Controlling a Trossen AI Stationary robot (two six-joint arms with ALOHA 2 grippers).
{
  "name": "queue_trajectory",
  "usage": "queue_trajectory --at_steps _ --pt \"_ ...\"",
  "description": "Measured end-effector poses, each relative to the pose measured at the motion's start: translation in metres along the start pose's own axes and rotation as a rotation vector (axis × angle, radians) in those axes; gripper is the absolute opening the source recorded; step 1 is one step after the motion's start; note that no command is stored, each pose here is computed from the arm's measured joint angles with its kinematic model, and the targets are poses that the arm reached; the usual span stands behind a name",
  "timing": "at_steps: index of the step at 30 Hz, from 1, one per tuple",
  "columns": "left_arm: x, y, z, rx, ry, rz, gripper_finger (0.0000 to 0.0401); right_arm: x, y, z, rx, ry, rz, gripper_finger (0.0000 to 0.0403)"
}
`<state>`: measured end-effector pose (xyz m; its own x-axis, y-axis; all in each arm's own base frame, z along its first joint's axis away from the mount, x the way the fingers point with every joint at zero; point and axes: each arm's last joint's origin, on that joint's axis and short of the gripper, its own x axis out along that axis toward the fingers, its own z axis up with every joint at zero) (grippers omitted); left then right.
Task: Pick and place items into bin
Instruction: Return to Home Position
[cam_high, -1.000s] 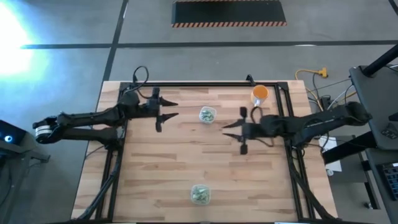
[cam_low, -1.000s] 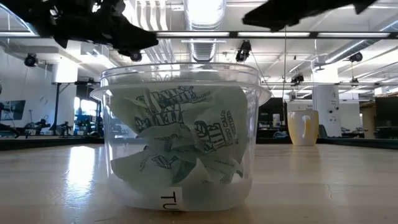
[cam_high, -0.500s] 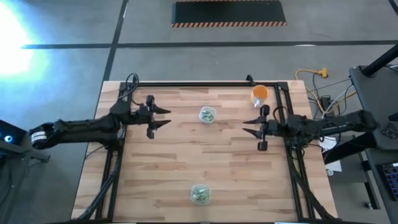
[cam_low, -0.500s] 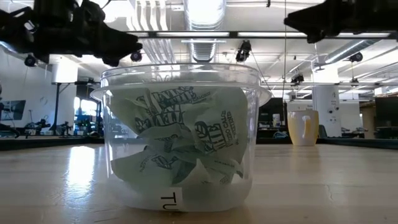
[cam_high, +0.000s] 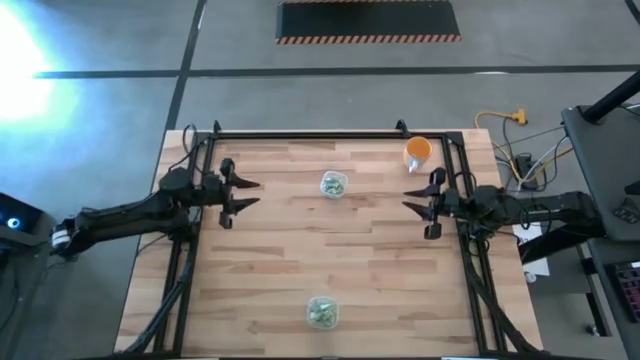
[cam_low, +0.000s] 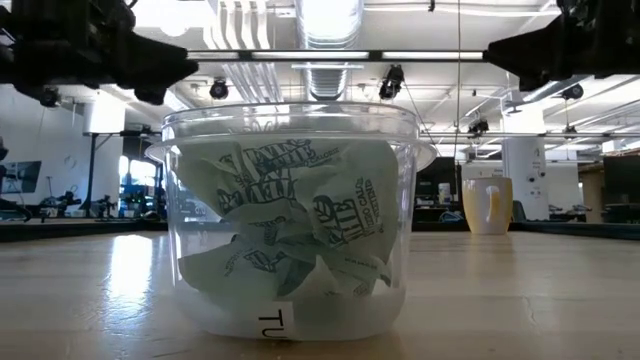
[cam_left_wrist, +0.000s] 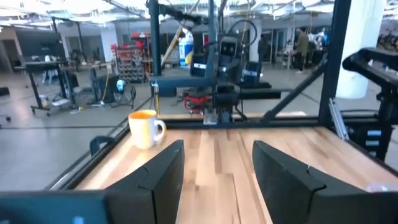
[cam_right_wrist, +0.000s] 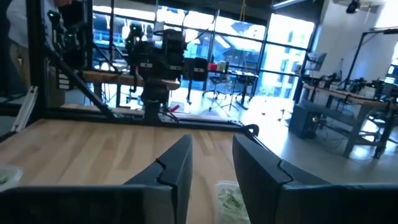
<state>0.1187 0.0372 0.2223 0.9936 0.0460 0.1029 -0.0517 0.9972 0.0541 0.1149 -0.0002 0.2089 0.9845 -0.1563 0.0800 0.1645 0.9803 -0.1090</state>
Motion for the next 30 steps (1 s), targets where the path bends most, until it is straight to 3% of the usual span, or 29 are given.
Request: queue_trajectory --at_steps 12,17,20,22,30 --pt "-0.04 -0.014 0.01 0.043 -0.09 0.0 0.0174 -0.01 0.0 -0.007 0.018 -0.014 0.025 0.0105" --pt "-0.036 -0.013 0.003 0.024 -0.052 -0.028 0.0174 -0.013 0.003 -0.005 0.027 -0.04 0.162 0.0105" --pt "-0.031 -0.012 -0.017 -0.021 -0.063 -0.029 0.0174 -0.013 0.005 -0.008 0.05 -0.046 0.203 0.0105" --pt "-0.031 -0.012 -0.025 -0.043 -0.161 -0.031 0.0174 -0.012 0.006 -0.014 0.073 -0.049 0.204 0.0105" --pt "-0.031 -0.011 -0.026 -0.086 -0.165 0.005 0.0174 -0.012 0.006 -0.018 0.079 -0.132 0.196 0.0105"
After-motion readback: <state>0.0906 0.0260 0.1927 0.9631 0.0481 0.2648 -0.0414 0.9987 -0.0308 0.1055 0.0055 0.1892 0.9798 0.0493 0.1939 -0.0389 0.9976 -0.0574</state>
